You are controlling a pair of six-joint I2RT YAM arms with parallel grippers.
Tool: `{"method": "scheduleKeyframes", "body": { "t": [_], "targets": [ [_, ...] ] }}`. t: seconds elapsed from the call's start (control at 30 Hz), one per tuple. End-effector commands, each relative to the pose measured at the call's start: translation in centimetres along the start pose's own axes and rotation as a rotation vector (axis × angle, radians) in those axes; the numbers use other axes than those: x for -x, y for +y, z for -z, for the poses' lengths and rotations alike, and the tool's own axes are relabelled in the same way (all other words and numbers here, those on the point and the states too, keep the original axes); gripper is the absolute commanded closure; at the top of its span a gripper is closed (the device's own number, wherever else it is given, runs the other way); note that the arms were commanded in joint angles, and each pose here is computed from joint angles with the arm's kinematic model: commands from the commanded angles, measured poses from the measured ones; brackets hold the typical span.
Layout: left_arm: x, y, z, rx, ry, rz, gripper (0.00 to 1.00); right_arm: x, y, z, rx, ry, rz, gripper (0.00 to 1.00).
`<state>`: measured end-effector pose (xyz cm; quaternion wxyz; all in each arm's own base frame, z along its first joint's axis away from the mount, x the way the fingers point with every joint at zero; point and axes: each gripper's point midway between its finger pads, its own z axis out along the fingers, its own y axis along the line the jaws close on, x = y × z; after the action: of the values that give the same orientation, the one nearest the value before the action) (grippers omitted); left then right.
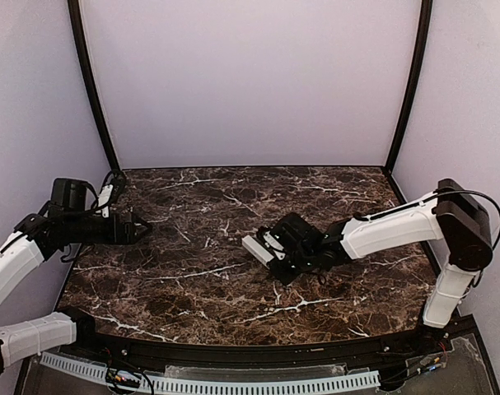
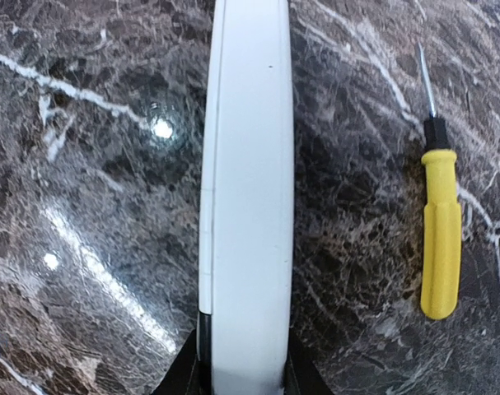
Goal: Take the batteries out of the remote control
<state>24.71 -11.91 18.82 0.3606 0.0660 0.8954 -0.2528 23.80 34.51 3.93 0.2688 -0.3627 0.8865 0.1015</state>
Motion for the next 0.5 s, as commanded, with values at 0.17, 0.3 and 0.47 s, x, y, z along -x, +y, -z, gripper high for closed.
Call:
{"method": "scheduleKeyframes", "body": {
  "t": [0.17, 0.3, 0.47],
  "targets": [
    [3.5, -8.4, 0.9, -0.447, -0.027, -0.003, 0.00, 8.0, 0.9, 4.4, 0.008, -0.273, 0.140, 0.92],
    [4.2, -10.2, 0.2, -0.524, -0.002, -0.014, 0.00, 10.6, 1.8, 7.5, 0.044, -0.398, 0.227, 0.91],
    [4.7, -12.3, -0.8, -0.596, 0.032, -0.034, 0.00, 12.6, 2.2, 10.7, 0.047, -0.503, 0.328, 0.91]
  ]
}}
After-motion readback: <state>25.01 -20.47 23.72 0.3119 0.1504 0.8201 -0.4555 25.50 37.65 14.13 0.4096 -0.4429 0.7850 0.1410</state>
